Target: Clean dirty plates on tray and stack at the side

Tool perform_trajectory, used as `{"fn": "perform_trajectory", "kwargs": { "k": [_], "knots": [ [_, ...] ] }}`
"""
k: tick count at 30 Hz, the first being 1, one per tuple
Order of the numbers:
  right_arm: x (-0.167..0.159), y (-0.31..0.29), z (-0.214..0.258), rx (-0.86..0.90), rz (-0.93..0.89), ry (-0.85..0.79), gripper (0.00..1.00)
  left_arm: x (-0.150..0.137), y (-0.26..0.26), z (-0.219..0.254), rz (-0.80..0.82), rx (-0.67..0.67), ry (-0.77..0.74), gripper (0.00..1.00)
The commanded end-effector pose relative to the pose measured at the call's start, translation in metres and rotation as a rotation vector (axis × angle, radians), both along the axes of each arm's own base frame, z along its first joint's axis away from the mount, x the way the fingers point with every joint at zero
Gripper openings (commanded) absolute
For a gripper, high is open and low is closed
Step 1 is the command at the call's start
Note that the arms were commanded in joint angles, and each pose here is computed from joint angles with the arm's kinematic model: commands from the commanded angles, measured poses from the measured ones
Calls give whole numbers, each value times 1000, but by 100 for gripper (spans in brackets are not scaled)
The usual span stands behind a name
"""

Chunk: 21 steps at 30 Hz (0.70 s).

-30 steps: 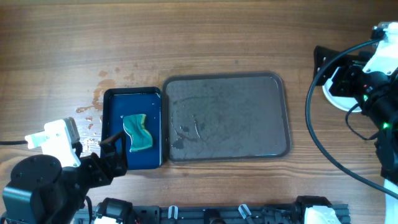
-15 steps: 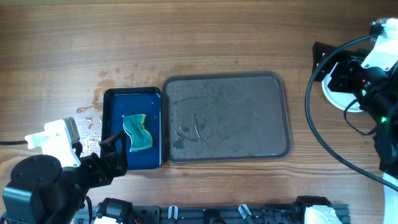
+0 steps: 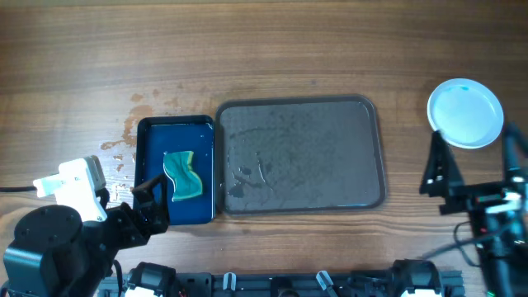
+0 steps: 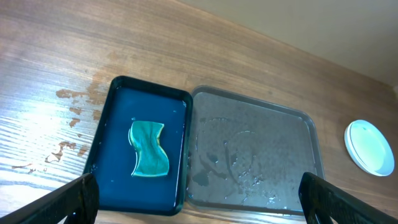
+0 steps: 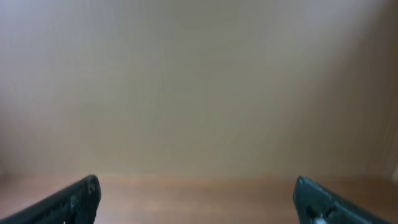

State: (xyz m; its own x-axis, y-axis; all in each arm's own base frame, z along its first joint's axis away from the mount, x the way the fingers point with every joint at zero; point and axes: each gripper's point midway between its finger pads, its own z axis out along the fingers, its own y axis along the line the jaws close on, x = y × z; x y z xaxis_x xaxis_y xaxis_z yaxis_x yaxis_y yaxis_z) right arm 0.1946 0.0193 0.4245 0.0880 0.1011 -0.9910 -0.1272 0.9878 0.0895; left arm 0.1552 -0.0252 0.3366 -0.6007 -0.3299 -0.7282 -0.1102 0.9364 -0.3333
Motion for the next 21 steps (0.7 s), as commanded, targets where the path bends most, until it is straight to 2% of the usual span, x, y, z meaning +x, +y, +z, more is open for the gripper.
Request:
{"fn": "perform_trajectory", "kwargs": {
  "k": [1,5,13,21],
  "knots": [
    [9,4,-42,120,42,-41,100,0,1,3,-5,18,-12,100],
    [20,20,-84,112,148,-176,100,0,1,3,-5,18,-12,100],
    [34,21,-144,99,159,-229,100,0,1,3,-5,18,-12,100],
    [37,16,-160,92,127,-233,100,0,1,3,-5,18,-12,100]
  ]
}}
